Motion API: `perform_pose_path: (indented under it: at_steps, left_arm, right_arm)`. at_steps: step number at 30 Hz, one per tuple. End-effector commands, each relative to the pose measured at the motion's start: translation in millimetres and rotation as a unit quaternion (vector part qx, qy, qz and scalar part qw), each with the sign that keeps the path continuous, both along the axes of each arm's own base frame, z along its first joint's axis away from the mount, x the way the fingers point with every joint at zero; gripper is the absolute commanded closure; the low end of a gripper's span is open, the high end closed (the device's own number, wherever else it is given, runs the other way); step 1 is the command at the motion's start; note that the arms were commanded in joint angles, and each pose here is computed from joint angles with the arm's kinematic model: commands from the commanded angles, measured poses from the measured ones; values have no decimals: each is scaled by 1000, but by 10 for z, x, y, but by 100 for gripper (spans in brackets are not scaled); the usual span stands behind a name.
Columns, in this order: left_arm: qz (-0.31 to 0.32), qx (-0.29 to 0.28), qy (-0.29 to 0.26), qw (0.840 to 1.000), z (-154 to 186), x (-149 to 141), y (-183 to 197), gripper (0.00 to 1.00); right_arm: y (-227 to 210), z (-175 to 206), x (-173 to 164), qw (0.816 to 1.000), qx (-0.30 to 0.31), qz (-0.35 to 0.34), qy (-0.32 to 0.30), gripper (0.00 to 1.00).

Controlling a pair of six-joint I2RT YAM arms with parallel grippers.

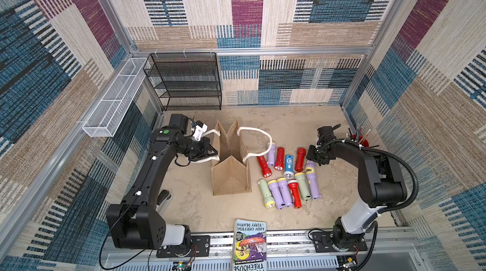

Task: Put the flashlights into the tote bags
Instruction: Pick up the flashlight from the center of the board.

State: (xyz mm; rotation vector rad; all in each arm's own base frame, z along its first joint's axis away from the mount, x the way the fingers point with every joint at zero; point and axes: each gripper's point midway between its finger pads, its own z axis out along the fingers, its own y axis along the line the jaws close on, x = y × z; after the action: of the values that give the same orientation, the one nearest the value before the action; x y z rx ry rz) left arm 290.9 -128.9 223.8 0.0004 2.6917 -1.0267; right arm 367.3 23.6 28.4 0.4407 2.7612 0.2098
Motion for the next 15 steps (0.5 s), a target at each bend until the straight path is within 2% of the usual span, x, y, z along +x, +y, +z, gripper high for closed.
perform_pose_path:
  at_steps: [1, 9, 15]
  left_arm:
    - [-17, -2, -12, 1000, 8, -18, -15, 100]
    - [-19, -3, -11, 1000, -2, -16, -21, 100]
    - [-19, -2, -14, 1000, 17, -4, -19, 100]
  right_arm:
    - [-34, -4, -26, 1000, -11, -2, 4, 55]
    - [8, 5, 87, 1000, 3, -2, -5, 67]
    - [76, 358, 295, 999, 19, 8, -45, 71]
